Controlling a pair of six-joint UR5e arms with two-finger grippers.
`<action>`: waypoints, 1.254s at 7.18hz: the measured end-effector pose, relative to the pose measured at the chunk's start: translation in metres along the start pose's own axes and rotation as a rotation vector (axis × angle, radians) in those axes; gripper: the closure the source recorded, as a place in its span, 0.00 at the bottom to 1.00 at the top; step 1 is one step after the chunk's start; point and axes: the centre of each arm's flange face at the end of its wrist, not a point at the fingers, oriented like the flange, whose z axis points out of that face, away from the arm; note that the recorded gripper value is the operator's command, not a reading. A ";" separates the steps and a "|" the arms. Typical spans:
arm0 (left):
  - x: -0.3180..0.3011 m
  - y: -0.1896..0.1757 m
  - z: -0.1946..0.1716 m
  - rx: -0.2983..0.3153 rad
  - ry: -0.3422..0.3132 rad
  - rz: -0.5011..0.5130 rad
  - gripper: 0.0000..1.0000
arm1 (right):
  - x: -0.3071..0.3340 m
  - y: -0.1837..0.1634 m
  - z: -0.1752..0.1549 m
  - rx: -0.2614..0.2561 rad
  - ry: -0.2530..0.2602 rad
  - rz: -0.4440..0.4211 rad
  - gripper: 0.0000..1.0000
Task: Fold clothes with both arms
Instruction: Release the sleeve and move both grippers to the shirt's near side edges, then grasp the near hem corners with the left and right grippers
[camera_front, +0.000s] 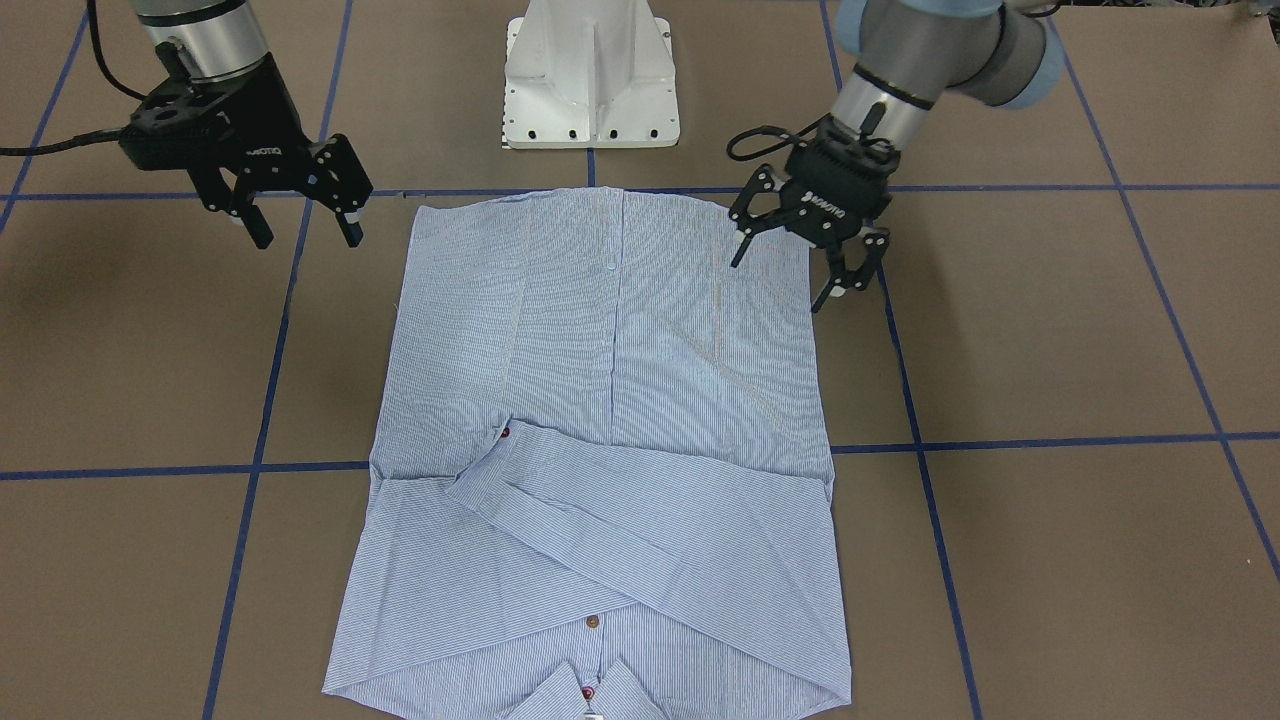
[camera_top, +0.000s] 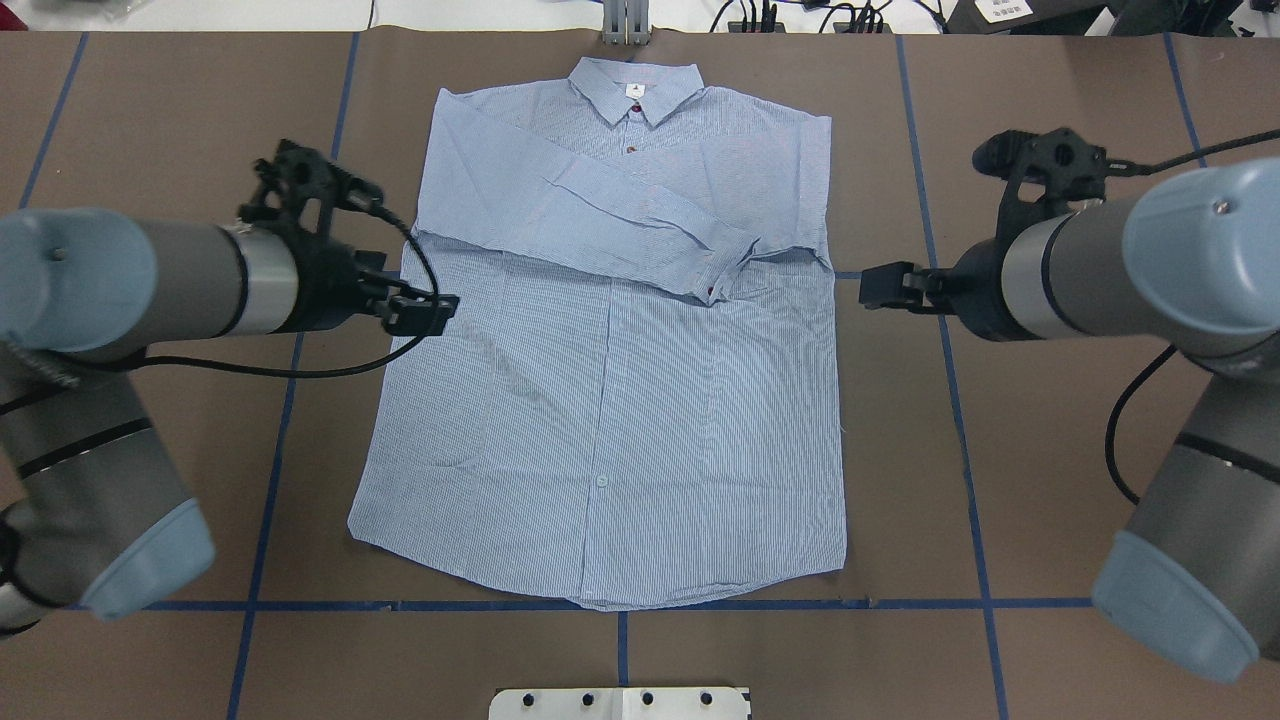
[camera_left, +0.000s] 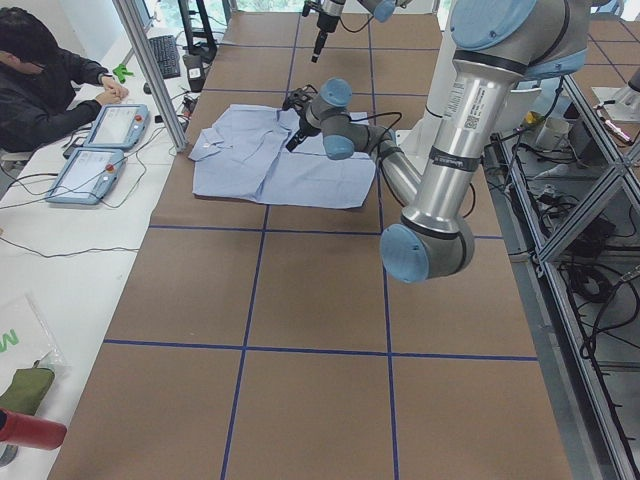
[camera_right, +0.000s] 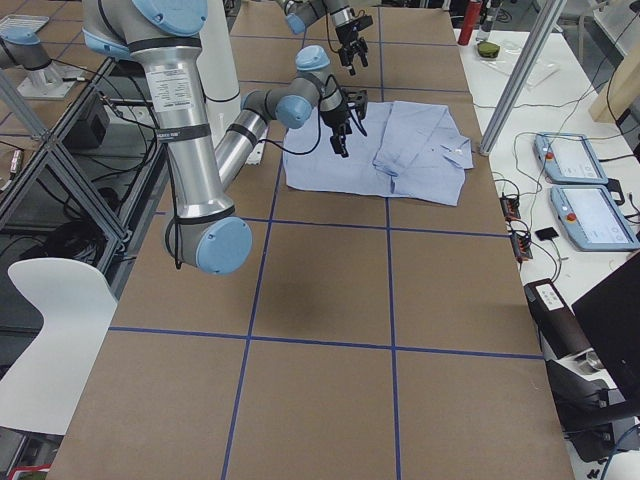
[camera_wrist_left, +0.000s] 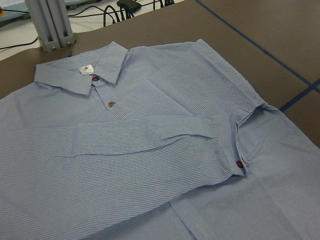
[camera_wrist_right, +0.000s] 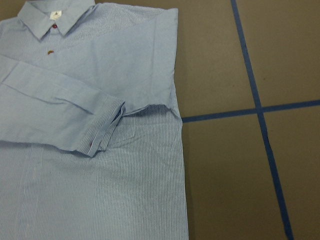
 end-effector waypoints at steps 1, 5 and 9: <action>-0.018 0.035 -0.013 -0.022 -0.012 -0.116 0.00 | -0.007 0.032 0.005 0.002 0.003 0.004 0.00; -0.008 0.159 0.017 -0.110 -0.076 -0.301 0.01 | -0.023 0.078 0.008 0.016 -0.007 0.003 0.00; 0.004 0.187 0.059 -0.145 -0.109 -0.347 0.09 | -0.023 0.079 0.007 0.018 -0.008 0.002 0.00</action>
